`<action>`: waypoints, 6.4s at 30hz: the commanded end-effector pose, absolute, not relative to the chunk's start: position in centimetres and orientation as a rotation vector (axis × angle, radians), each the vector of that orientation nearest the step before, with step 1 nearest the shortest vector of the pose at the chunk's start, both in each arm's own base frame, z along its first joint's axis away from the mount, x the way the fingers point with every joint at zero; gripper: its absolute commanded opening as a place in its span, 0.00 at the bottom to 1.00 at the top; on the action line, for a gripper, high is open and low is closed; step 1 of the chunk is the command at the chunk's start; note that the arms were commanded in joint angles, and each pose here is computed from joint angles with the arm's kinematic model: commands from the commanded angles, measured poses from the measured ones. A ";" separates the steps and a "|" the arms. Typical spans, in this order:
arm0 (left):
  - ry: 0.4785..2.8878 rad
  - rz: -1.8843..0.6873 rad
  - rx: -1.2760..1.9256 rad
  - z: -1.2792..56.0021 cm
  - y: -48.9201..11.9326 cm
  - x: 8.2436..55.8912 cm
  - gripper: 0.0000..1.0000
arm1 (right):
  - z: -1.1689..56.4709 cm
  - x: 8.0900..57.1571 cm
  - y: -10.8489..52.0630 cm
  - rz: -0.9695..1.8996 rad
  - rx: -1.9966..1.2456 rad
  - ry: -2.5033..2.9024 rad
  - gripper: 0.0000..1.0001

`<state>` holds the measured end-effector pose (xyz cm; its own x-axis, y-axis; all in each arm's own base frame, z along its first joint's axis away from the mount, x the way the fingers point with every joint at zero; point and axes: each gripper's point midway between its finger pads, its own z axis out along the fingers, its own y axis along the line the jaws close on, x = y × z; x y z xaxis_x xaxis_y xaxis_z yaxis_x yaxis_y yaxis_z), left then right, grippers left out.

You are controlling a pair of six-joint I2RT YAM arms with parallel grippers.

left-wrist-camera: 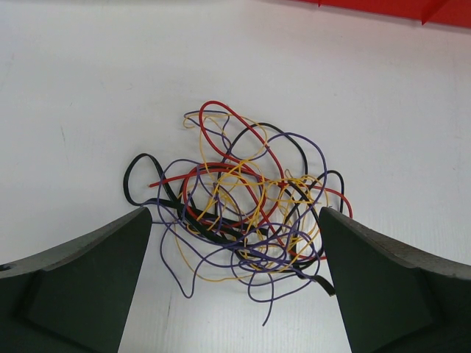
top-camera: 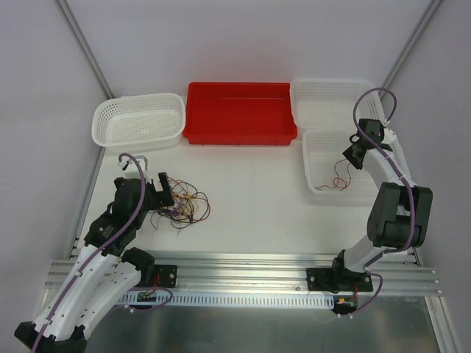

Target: Untangle the cables

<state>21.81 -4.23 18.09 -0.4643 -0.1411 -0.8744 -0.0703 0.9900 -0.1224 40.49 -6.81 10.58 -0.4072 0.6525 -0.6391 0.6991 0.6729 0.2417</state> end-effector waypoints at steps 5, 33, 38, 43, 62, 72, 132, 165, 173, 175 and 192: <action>2.080 -0.073 -0.142 17.6 -4.3 22.0 0.99 | 14.8 40.3 -7.3 -0.069 1.036 2.114 0.71; 2.380 -0.206 -0.318 11.7 -8.4 22.9 0.99 | 21.1 28.3 19.2 0.686 -0.241 2.250 0.98; 2.457 -0.155 -0.461 9.2 -8.7 23.8 0.95 | 17.3 25.1 24.2 0.778 -0.433 2.285 0.98; 2.556 -0.268 -0.487 6.8 -11.8 24.9 0.79 | 14.6 22.7 25.9 0.815 -0.530 2.317 0.98; 2.488 -0.755 -0.008 13.5 -30.9 27.2 0.77 | 17.7 21.1 19.1 0.554 -0.508 2.134 0.97; 2.342 -0.460 -0.103 16.0 -22.1 25.7 0.90 | 19.0 20.9 20.9 0.657 -0.544 2.094 0.97; 2.485 -0.415 -0.057 15.1 -14.1 32.7 0.00 | 7.6 25.4 36.9 0.694 -0.446 2.375 0.97; 1.517 0.203 -0.394 54.4 3.8 23.4 0.00 | 0.4 25.4 20.9 0.310 -0.014 2.614 0.45; 1.637 0.230 -0.353 49.7 2.8 25.2 0.00 | 3.2 26.0 18.5 0.248 -0.031 2.568 0.48; 1.712 0.197 -0.337 46.3 1.7 26.0 0.00 | 4.3 26.0 18.8 0.269 -0.086 2.553 0.54; 2.503 0.195 -0.246 14.4 -3.3 25.6 0.22 | 11.6 22.9 22.9 0.436 -0.548 2.416 0.80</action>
